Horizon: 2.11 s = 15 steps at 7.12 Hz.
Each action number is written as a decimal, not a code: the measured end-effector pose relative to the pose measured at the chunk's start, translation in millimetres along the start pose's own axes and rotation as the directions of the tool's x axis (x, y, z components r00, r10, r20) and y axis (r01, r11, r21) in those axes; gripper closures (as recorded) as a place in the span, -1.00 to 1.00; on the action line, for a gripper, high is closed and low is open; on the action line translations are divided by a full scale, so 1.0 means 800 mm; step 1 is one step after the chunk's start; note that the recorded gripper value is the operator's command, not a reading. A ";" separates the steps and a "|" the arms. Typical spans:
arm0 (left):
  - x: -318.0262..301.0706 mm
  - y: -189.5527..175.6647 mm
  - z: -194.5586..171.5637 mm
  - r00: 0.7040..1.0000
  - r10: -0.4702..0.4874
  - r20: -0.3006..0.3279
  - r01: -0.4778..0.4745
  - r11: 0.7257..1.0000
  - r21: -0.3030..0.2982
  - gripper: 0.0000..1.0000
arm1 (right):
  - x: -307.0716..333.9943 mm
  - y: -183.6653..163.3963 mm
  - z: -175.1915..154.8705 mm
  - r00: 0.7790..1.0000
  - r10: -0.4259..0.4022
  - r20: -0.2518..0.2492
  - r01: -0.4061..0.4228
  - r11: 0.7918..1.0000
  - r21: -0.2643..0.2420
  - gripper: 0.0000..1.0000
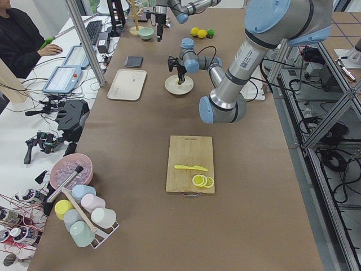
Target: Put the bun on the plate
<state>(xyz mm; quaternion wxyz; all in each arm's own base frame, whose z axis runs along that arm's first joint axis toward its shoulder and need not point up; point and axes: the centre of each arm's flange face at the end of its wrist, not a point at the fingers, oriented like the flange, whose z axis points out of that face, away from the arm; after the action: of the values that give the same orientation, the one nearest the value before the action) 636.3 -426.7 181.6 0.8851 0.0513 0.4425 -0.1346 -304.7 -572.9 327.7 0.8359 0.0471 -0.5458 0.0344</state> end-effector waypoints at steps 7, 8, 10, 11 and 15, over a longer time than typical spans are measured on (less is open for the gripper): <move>-0.006 -0.037 -0.086 0.995 0.097 -0.032 -0.094 0.993 0.069 -0.96 | 0.022 0.024 -0.007 1.000 0.007 -0.001 -0.007 1.000 -0.015 -0.99; -0.048 -0.070 -0.138 0.992 0.123 -0.016 -0.122 0.991 0.057 -0.96 | 0.029 0.024 -0.009 1.000 0.008 -0.006 -0.008 1.000 -0.014 -0.99; -0.209 -0.167 -0.197 0.974 0.219 0.052 -0.220 0.976 0.007 -0.96 | 0.057 0.025 -0.019 1.000 -0.005 -0.023 0.005 1.000 -0.003 -0.99; -0.294 -0.216 -0.220 0.966 0.250 0.068 -0.248 0.968 -0.034 -0.96 | 0.072 0.028 -0.035 1.000 -0.003 -0.026 0.003 1.000 0.007 -0.99; -0.689 -0.350 -0.299 0.890 0.452 0.064 -0.439 0.885 -0.155 -0.96 | 0.232 0.025 -0.129 0.992 -0.074 -0.100 0.077 0.997 0.022 -0.99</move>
<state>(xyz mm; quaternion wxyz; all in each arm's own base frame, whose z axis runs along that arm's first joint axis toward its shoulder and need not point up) 57.1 -538.8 484.5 0.9144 0.0845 0.3831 0.1004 -138.6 -540.0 457.6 0.8620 0.0769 -0.5009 0.0121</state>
